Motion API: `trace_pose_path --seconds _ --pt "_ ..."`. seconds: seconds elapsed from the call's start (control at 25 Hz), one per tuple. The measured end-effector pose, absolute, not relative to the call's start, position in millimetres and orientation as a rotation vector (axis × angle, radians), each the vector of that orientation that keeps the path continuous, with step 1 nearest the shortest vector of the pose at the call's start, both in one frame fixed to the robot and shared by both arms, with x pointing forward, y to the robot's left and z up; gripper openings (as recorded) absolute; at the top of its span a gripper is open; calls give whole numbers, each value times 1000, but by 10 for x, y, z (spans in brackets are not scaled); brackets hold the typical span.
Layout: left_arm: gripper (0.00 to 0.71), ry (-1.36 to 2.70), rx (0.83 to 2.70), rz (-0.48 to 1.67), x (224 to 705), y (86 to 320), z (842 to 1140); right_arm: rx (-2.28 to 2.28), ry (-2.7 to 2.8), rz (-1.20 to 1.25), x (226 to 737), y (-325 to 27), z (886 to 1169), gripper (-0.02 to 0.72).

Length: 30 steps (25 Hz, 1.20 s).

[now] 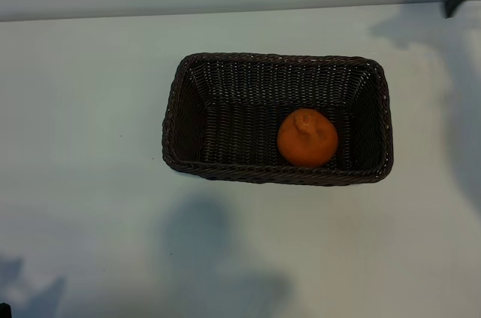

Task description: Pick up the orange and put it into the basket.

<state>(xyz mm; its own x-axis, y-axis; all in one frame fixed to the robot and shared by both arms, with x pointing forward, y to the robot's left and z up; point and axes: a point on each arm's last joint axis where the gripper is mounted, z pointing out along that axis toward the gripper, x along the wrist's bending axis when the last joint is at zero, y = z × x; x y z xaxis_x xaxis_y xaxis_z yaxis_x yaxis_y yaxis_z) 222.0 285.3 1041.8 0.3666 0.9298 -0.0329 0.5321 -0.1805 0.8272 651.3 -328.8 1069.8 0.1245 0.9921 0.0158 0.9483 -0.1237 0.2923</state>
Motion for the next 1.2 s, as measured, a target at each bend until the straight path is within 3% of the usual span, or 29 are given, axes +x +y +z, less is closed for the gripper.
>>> trace_pose_path --seconds 0.16,0.36,0.6,0.8,1.2 --pt "592 1276 1840 638 2220 2853 10418 2216 1883 290 6487 -3529 10698 572" --pt "592 1276 1840 638 2220 2853 10418 2205 1882 306 6457 -3558 10758 572" --pt "592 1276 1840 638 2220 2853 10418 2113 1811 418 6161 -3517 11306 571" --pt "592 1276 1840 638 2220 2853 10418 2042 1750 496 5616 -3445 11738 571" --pt "592 1277 1840 637 2220 2853 10418 1937 1614 523 4034 -3294 11920 570"
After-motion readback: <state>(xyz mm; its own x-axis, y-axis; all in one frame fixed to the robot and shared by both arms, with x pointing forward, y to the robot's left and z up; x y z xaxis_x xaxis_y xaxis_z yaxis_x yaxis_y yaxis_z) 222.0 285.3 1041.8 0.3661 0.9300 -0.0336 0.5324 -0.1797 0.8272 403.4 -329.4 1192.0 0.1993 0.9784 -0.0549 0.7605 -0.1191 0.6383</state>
